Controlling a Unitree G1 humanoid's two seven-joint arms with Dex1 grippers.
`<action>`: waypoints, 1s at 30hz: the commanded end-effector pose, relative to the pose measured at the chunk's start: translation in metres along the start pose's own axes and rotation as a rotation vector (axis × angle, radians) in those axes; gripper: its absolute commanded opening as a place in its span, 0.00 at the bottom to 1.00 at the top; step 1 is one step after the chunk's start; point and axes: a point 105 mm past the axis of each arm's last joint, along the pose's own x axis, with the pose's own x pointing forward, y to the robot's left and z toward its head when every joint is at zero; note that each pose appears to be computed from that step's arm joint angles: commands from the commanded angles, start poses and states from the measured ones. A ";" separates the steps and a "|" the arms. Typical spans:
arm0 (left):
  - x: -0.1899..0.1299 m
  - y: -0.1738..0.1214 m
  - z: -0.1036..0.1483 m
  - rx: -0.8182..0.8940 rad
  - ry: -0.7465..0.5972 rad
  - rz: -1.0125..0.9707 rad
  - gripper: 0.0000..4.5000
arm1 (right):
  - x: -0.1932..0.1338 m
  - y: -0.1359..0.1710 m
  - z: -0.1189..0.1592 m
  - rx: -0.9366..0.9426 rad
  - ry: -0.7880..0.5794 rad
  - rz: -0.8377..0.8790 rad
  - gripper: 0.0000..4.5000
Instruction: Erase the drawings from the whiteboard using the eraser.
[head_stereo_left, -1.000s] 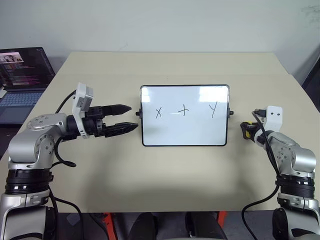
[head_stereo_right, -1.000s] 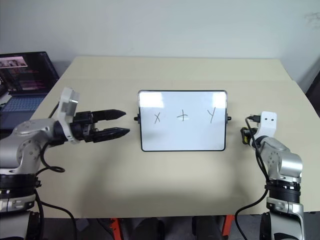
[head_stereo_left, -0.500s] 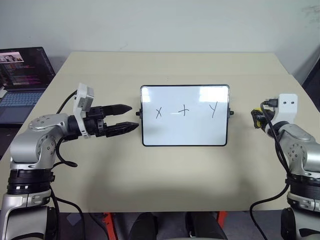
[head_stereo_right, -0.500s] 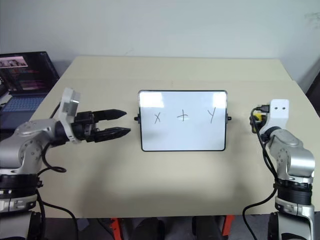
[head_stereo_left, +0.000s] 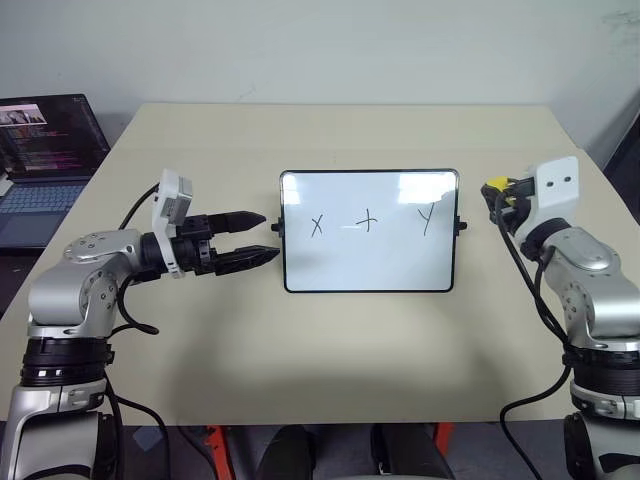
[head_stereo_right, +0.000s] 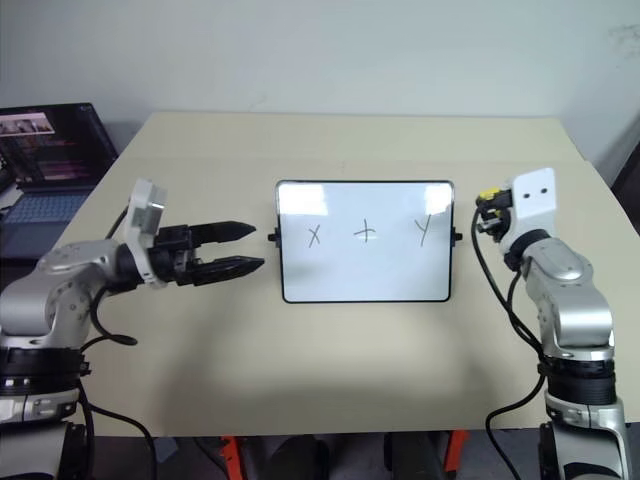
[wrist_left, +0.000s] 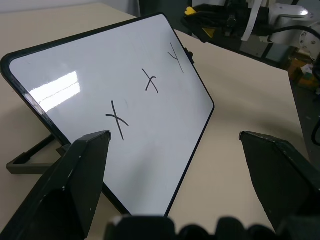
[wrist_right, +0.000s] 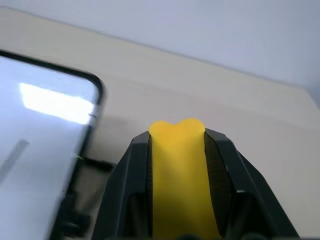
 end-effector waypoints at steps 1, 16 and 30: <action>0.000 -0.002 0.011 0.050 -0.017 -0.010 1.00 | 0.002 0.005 0.026 -0.037 -0.113 0.023 0.24; 0.000 -0.003 0.015 0.055 -0.015 -0.005 1.00 | 0.012 0.036 0.041 -0.014 -0.214 0.121 0.24; -0.003 -0.006 0.015 0.061 -0.008 -0.001 1.00 | 0.017 0.063 0.014 0.007 -0.129 0.199 0.24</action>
